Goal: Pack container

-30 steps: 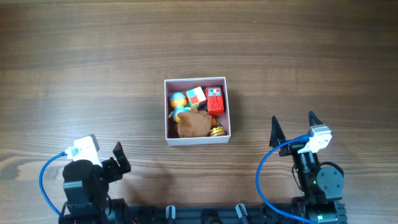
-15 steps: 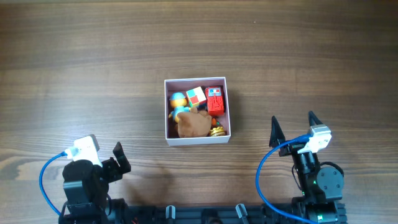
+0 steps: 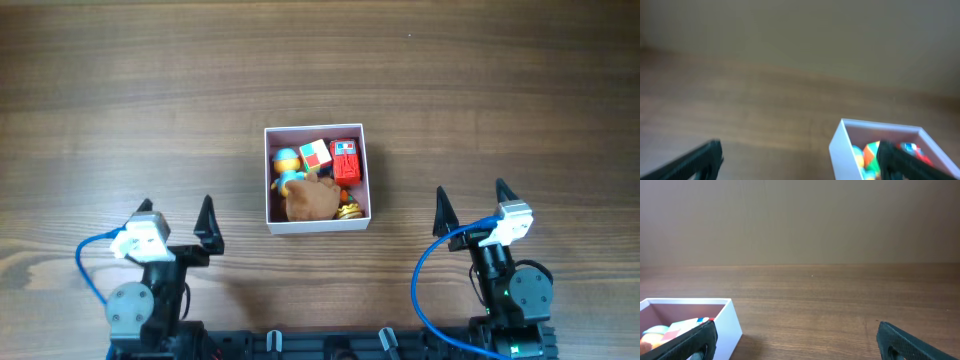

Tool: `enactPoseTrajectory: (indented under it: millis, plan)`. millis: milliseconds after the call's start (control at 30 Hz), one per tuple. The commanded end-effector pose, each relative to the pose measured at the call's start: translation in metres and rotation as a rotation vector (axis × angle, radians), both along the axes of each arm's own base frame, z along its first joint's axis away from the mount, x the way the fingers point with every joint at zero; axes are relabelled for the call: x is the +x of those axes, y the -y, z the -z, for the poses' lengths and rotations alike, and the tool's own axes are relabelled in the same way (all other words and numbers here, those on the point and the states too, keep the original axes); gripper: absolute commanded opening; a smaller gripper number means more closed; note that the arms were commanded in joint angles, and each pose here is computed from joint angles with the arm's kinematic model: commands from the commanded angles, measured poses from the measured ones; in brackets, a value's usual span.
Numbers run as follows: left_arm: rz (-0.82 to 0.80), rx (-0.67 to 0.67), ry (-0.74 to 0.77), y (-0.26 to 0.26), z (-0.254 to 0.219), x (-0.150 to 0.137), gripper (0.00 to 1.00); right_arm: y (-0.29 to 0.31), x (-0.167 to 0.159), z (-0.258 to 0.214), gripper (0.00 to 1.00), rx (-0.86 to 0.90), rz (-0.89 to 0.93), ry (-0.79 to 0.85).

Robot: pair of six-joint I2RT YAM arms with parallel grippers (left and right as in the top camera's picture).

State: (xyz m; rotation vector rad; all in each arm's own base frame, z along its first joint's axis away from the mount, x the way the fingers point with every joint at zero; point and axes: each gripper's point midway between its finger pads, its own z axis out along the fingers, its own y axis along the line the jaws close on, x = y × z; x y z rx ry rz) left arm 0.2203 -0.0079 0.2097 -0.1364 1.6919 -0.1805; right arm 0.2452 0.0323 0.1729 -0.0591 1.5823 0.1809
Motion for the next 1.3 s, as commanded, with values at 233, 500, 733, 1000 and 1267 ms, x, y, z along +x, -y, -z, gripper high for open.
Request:
enactPoseTrajectory:
  millis: [233,500,733,1000,1267]
  plan:
    - [0.088,0.01,0.059,0.016,0.051,0.025,1.0,-0.001,0.0,-0.002,1.0,0.003,-0.009,0.008]
    - [0.096,-0.002,0.057,0.017,0.051,0.024,1.0,-0.001,0.0,-0.002,1.0,0.004,-0.009,0.008]
    - [0.096,-0.002,0.057,0.017,0.051,0.024,1.0,-0.001,0.0,-0.002,1.0,0.003,-0.009,0.008]
    - [0.096,-0.002,0.057,0.017,0.051,0.024,1.0,-0.001,0.0,-0.002,1.0,0.003,-0.009,0.008]
    - [0.096,-0.002,0.057,0.017,0.051,0.024,1.0,-0.001,0.0,-0.002,1.0,0.004,-0.009,0.008]
